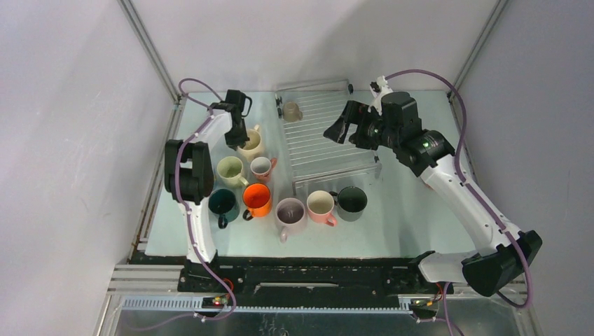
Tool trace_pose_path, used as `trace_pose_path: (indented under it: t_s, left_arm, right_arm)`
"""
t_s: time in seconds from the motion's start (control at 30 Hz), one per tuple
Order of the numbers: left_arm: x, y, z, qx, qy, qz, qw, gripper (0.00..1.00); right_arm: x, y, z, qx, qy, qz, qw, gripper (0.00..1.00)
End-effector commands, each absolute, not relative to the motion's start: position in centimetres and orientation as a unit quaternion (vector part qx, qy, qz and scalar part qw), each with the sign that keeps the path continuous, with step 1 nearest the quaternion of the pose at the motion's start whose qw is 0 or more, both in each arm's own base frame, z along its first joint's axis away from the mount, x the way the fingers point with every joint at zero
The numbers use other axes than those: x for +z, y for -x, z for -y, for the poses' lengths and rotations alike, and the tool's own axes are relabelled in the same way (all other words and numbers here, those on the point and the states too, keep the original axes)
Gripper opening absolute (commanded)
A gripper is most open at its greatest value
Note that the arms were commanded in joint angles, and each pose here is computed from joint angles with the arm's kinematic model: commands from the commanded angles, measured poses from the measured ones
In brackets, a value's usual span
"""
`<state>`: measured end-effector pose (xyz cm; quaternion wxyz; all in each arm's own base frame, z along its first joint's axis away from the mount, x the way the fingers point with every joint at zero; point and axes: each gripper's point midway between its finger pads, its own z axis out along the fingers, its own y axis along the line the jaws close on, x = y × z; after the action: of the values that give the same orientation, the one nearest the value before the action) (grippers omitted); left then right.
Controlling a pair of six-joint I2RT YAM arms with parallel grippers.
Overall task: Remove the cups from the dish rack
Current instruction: Place the cup at the center of the board.
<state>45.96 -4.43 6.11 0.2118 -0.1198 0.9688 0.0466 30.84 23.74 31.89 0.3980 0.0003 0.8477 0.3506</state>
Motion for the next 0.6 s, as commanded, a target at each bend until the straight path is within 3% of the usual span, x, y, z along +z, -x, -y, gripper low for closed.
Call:
trace_pose_path:
  t_s: [0.0,0.13,0.57]
  left_arm:
    - [7.9,-46.8,4.3,0.027,0.124,-0.962,0.243,0.0]
    - [7.3,-46.5,4.1,0.028,0.123,-0.963,0.237,0.02]
    - [8.2,-47.0,4.2,0.014,0.125,-0.959,0.253,0.44]
  right_arm:
    - [32.2,-30.9,-24.3,0.354,0.01,-0.843,0.406,1.0]
    - [32.1,-30.9,-24.5,0.355,0.012,-0.843,0.404,1.0]
    - [31.5,-31.2,-25.2,0.353,0.014,-0.847,0.397,1.0]
